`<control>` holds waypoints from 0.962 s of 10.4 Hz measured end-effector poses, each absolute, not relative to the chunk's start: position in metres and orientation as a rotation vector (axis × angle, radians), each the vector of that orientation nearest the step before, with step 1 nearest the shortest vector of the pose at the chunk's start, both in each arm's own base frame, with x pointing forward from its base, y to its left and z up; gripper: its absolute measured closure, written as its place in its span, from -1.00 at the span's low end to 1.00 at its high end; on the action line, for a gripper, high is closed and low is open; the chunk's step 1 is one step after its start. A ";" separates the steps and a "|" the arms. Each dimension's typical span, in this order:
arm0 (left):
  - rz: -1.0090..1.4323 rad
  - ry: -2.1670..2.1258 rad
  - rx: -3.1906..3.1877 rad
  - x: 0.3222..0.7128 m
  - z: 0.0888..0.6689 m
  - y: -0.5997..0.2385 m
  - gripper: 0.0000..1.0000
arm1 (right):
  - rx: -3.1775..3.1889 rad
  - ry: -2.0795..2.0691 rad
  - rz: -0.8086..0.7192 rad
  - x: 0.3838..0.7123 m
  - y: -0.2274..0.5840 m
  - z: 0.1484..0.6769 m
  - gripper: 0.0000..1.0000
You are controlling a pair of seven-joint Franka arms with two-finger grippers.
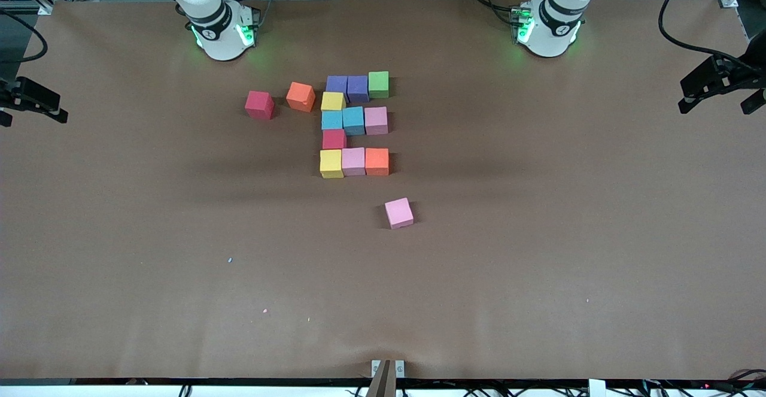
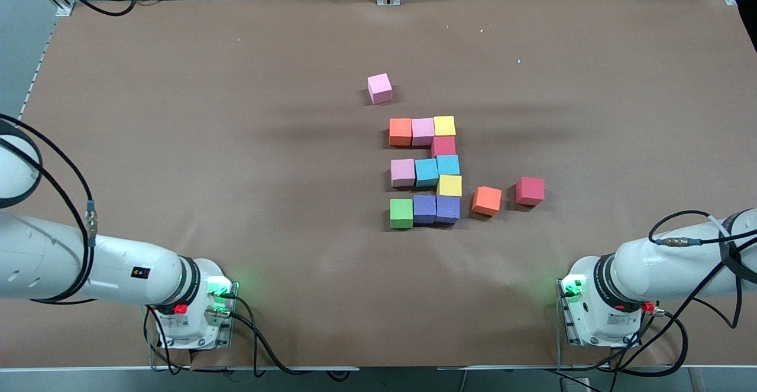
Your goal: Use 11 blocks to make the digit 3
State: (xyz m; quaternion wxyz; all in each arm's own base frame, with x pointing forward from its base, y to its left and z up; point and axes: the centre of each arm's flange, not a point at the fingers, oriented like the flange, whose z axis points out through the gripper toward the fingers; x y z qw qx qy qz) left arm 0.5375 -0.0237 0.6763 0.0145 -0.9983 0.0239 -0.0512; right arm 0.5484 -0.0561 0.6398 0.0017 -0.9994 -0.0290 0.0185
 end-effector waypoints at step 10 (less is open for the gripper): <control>-0.165 0.088 -3.103 0.535 0.676 -0.060 -1.00 | -3.136 -0.088 0.063 0.548 -0.057 0.639 -1.00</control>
